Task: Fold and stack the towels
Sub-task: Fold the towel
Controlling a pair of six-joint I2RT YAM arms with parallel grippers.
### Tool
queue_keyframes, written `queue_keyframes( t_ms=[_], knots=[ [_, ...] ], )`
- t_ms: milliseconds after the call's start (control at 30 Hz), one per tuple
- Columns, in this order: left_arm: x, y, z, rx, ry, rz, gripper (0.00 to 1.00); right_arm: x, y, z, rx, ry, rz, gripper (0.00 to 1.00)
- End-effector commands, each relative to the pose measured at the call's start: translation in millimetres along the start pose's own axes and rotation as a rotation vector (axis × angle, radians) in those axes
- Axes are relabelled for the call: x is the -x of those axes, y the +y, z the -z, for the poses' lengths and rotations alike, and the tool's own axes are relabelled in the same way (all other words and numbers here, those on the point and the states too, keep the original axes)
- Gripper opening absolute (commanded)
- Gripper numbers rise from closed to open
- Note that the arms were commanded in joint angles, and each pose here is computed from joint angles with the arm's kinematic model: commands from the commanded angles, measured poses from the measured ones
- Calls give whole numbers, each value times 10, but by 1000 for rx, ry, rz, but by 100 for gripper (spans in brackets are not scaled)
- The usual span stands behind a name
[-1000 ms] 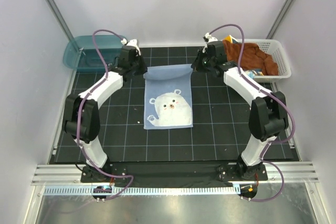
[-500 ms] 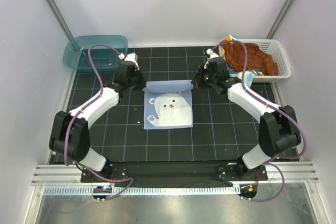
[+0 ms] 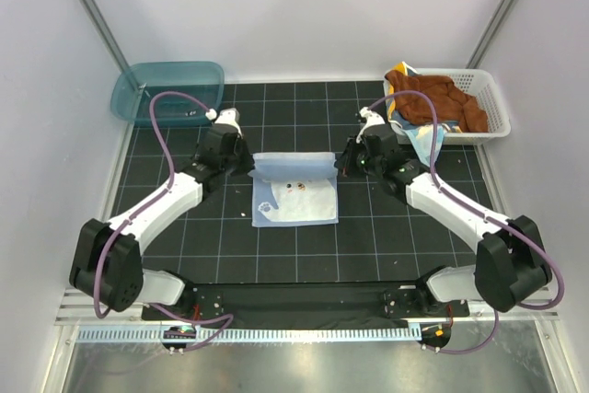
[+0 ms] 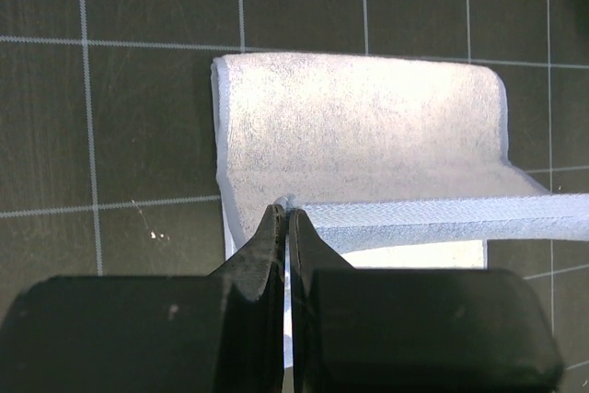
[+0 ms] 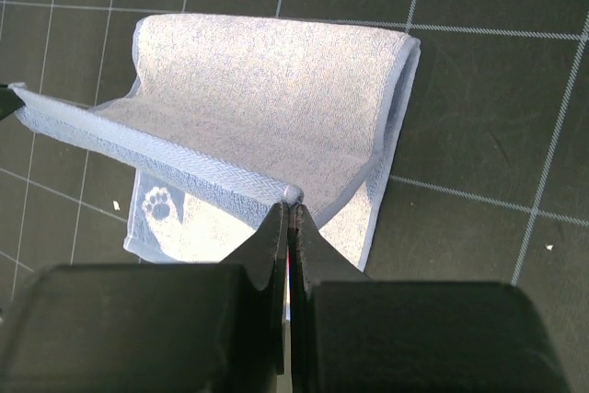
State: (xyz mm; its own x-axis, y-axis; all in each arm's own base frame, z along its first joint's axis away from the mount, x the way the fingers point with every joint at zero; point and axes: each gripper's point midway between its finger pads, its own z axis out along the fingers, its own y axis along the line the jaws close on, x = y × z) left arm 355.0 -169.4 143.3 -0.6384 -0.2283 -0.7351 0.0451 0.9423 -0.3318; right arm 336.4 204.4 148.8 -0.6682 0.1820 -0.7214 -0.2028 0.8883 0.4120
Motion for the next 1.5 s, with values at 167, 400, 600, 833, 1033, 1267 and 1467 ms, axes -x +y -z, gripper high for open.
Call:
queue_keyframes(
  t_ms=[167,400,600,833,1033,1267,1467],
  knots=[
    [-150,173,152,72,-14,-19,0,-68,-158,121,-93,-62,8,1],
    [-478,157,118,81,35,-51,0,-386,-217,69,-103,-21,-2,1],
    [-704,213,103,98,63,-42,0,-678,-244,9,-105,18,-3,1],
    [-839,241,104,105,86,-43,0,-785,-283,-17,-119,35,1,1],
    [-959,258,103,115,108,-39,3,-841,-310,-21,-122,42,-9,5],
    [-1085,281,115,106,137,-42,23,-958,-327,-19,-105,50,-36,22],
    [-987,201,304,54,106,-12,42,-872,-287,121,-100,26,-57,37]
  ],
)
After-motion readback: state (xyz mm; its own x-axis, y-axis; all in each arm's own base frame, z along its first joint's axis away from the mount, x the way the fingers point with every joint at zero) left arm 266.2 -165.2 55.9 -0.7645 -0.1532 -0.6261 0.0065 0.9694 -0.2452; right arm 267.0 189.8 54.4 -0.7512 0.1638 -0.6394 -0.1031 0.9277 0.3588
